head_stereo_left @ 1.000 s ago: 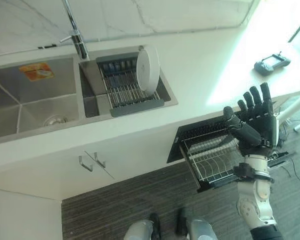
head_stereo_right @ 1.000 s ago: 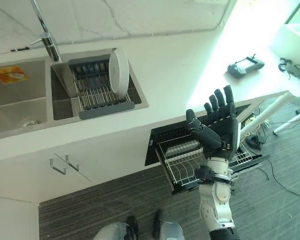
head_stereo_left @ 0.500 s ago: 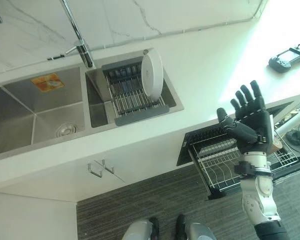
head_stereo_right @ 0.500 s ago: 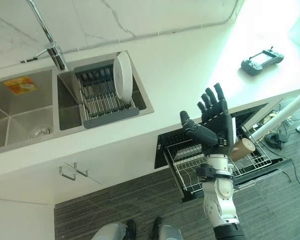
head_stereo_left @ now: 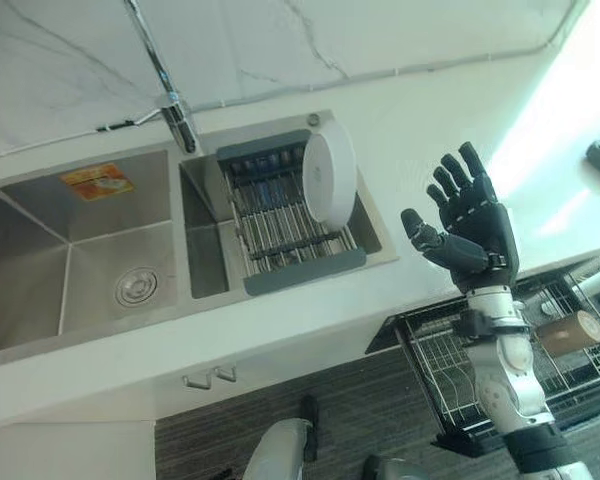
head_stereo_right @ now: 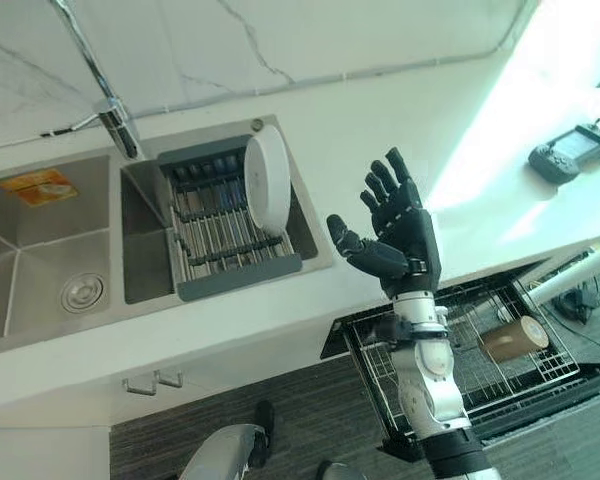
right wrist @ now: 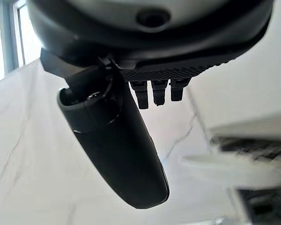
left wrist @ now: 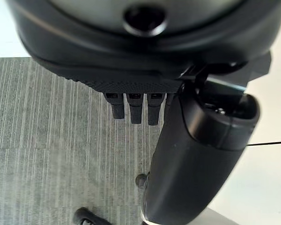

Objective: Place the dishes in the dishwasher.

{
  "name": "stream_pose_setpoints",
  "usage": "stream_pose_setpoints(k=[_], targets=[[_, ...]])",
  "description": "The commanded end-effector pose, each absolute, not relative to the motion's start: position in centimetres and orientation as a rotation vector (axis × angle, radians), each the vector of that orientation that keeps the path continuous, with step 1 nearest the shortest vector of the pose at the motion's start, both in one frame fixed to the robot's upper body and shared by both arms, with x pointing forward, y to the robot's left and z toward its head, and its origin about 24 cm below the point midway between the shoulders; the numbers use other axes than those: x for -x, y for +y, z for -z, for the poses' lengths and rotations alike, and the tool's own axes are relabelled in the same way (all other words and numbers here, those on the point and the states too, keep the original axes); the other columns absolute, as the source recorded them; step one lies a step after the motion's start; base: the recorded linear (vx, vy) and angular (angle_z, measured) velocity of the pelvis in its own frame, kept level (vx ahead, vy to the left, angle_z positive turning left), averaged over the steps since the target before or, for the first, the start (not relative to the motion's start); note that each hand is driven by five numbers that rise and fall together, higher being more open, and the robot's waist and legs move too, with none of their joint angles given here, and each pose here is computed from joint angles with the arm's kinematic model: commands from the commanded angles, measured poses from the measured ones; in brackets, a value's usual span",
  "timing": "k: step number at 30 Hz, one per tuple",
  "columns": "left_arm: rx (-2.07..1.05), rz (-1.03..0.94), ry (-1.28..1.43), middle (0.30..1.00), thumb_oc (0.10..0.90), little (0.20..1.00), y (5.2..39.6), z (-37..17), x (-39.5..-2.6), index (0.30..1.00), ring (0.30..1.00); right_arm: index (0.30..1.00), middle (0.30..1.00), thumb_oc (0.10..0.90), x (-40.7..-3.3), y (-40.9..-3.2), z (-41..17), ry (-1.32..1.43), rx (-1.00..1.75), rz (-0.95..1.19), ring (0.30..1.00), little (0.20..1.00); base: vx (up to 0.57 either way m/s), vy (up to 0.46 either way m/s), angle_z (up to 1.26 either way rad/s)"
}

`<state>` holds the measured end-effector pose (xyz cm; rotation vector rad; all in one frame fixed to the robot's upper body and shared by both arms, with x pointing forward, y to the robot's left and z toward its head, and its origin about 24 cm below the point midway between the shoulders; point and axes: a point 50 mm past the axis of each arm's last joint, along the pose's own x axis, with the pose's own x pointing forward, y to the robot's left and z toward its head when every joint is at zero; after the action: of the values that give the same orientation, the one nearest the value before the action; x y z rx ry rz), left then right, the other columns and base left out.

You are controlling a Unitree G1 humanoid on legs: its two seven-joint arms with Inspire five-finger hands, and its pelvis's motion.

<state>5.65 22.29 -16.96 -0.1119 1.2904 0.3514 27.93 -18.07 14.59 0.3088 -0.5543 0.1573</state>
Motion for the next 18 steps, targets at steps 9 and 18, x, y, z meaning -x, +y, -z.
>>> stream_pose_setpoints(k=[9, 18], targets=[[-0.031, -0.326, 1.452, 0.9, 0.8, 0.9, 22.1, 17.4, -0.9, 0.9, 0.9, 0.9, 0.9, 0.8, -28.5, -16.3, -21.9, -0.786, -0.285, -0.19, 0.9, 0.9, 0.04, 0.008, 0.05], [-0.099, -0.355, 1.462, 0.9, 0.8, 0.9, 23.0, 17.3, -1.1, 0.9, 0.9, 0.9, 0.9, 0.8, -30.0, -15.9, -22.2, -0.749, -0.328, -0.089, 0.9, 0.9, 0.01, 0.003, 0.02]])
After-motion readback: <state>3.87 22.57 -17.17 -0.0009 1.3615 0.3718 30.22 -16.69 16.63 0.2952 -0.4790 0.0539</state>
